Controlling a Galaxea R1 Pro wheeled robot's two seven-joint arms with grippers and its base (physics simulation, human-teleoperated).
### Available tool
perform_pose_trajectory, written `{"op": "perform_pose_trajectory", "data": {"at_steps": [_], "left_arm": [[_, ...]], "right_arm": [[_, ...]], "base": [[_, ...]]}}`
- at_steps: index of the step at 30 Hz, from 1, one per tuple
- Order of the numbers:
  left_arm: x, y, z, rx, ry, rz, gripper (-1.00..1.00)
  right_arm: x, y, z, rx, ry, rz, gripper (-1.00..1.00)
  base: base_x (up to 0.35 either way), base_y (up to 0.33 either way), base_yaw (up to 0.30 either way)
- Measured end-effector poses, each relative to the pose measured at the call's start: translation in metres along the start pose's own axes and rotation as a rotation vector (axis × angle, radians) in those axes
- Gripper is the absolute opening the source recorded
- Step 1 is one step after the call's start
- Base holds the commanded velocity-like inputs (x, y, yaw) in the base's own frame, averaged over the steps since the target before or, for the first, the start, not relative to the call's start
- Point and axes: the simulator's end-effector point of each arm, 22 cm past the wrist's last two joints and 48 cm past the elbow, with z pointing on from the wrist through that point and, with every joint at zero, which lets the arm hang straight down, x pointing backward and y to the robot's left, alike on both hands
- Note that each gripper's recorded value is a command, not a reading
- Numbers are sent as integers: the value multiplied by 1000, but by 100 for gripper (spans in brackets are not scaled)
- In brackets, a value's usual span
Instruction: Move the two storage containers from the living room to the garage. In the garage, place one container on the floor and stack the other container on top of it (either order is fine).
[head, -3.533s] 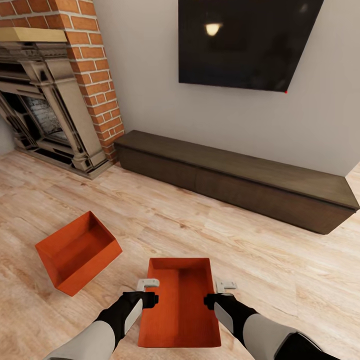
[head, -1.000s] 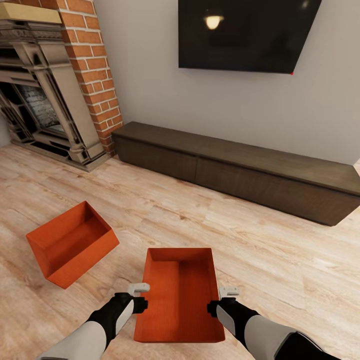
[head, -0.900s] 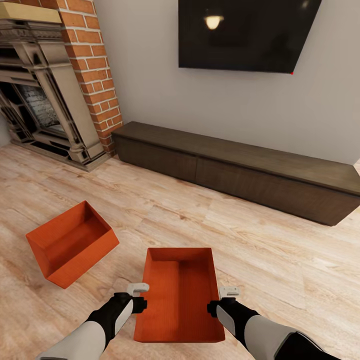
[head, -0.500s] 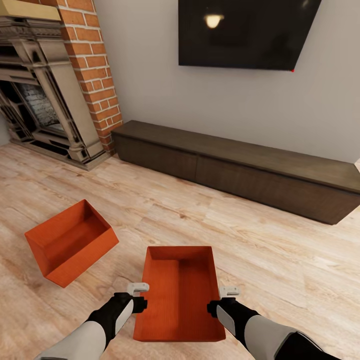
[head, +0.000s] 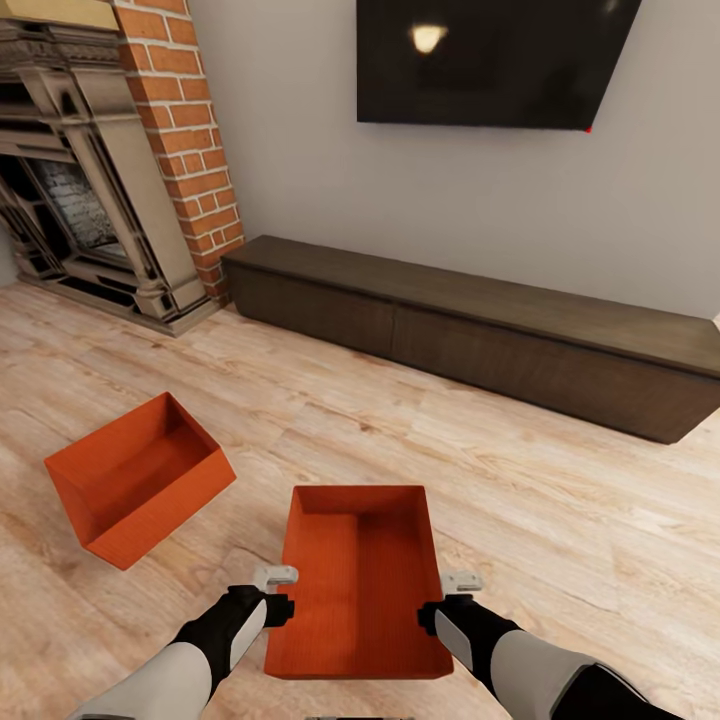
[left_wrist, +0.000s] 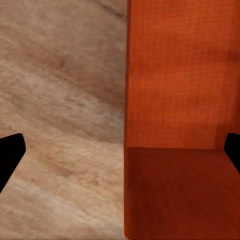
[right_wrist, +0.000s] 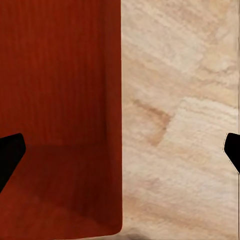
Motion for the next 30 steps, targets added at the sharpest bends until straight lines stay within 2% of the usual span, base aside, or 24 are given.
{"op": "perform_pose_trajectory", "data": {"at_steps": [9, 19, 30], "left_arm": [[8, 1, 18, -2, 0, 0, 100], [19, 0, 39, -1, 3, -1, 100], [19, 1, 39, -3, 1, -1, 100]], "right_arm": [[13, -2, 16, 25, 38, -18, 100], [12, 6, 35, 15, 12, -15, 100], [10, 7, 34, 11, 7, -15, 100]], "base": [[0, 0, 0], [0, 0, 0], [0, 0, 0]]}}
